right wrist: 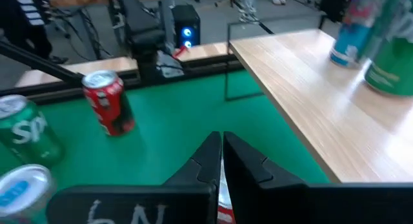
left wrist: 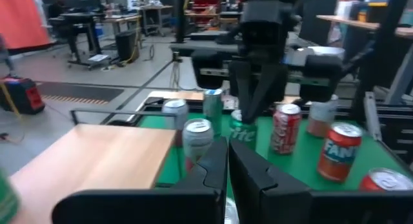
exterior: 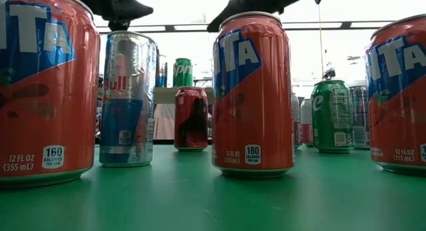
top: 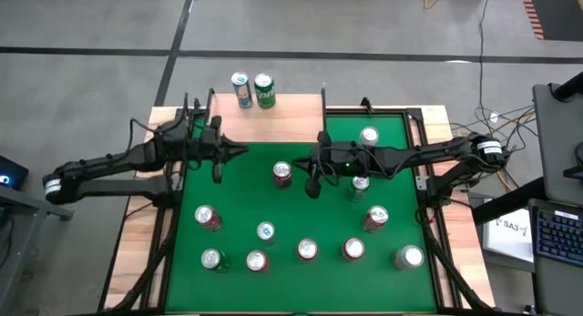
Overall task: Place canned beverage on shelf
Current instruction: Put the red can on the shelf
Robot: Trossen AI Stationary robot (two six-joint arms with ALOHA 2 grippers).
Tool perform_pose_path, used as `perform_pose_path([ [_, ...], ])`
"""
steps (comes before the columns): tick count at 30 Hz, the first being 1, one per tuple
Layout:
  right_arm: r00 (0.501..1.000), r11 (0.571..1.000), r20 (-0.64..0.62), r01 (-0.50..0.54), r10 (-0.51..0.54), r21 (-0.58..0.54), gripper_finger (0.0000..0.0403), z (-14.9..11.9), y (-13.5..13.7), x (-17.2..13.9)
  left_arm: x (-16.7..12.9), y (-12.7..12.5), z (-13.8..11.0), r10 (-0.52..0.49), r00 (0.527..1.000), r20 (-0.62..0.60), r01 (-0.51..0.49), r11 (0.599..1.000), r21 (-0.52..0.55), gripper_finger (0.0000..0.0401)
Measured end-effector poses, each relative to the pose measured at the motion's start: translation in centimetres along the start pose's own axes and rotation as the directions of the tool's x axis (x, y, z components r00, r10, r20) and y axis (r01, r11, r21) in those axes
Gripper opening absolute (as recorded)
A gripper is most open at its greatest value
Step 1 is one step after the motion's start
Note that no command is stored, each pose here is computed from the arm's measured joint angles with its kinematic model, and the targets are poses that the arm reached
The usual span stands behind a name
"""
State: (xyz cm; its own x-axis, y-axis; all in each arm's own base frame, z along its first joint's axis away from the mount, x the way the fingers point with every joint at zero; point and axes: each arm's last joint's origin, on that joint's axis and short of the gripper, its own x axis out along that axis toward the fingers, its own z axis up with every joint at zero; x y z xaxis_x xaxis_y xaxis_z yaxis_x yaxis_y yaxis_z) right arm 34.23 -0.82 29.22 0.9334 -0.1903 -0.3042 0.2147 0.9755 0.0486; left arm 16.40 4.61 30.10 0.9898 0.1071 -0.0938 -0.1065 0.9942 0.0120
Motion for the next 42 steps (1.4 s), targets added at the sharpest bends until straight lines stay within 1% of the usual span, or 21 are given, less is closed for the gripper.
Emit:
perform_pose_path([
  [6,0.998,0.999,0.037,-0.052,0.052,0.002,0.0009,1.3,1.8,-0.5,0.3,-1.6,0.1,-0.009,1.000,0.004,0.009,1.000,0.019,0.0000],
  [9,0.995,0.997,0.053,-0.080,0.080,-0.002,0.0009,1.8,2.8,-0.8,0.4,-2.1,0.0,-0.033,0.999,0.000,0.033,0.999,0.040,0.0000],
  [12,0.995,0.995,0.031,-0.097,0.097,0.014,0.0009,2.3,3.5,-1.1,0.5,-2.3,0.0,-0.043,0.999,-0.004,0.044,0.998,0.049,0.0000],
  [14,0.995,0.994,-0.019,-0.098,0.098,0.041,0.0009,2.4,3.7,-1.4,0.5,-2.3,-0.1,-0.043,0.999,-0.007,0.044,0.998,0.051,0.0000],
  [17,0.987,0.995,-0.138,-0.075,0.084,0.069,0.0009,2.1,3.8,-1.7,0.6,-2.3,-0.1,-0.043,0.999,-0.006,0.043,0.998,0.052,0.0000],
  [21,0.943,0.995,-0.330,-0.013,0.045,0.096,0.0009,1.5,3.5,-2.6,0.8,-2.3,0.1,-0.042,0.999,0.013,0.041,0.997,0.068,0.0000],
  [23,0.911,0.993,-0.413,0.026,0.023,0.112,0.0009,1.2,3.3,-3.1,0.9,-2.3,0.1,-0.042,0.999,0.018,0.040,0.996,0.080,0.0000],
  [28,0.800,0.976,-0.599,0.158,-0.039,0.147,0.0009,0.5,2.8,-4.6,1.1,-2.3,0.2,-0.039,0.999,0.033,0.035,0.993,0.109,0.0000],
  [30,0.746,0.961,-0.663,0.223,-0.063,0.160,0.0009,0.2,2.5,-5.3,1.2,-2.3,0.3,-0.039,0.998,0.040,0.034,0.993,0.113,0.0000],
  [32,0.679,0.944,-0.730,0.283,-0.071,0.171,0.0009,0.0,2.3,-6.1,1.4,-2.2,0.3,-0.039,0.998,0.044,0.034,0.993,0.116,0.0000],
  [35,0.582,0.912,-0.812,0.349,-0.030,0.217,0.0009,-0.1,2.3,-7.3,1.6,-2.2,0.2,-0.039,0.998,0.040,0.033,0.991,0.133,0.0000],
  [38,0.494,0.888,-0.869,0.383,0.035,0.253,0.0009,-0.1,2.6,-8.3,1.8,-2.2,0.1,-0.018,0.999,0.032,0.013,0.990,0.143,0.0000],
  [42,0.408,0.877,-0.909,0.402,0.087,0.264,0.0009,-0.1,3.2,-9.5,2.0,-2.0,-0.1,0.050,0.998,0.022,-0.053,0.988,0.143,0.0000],
])
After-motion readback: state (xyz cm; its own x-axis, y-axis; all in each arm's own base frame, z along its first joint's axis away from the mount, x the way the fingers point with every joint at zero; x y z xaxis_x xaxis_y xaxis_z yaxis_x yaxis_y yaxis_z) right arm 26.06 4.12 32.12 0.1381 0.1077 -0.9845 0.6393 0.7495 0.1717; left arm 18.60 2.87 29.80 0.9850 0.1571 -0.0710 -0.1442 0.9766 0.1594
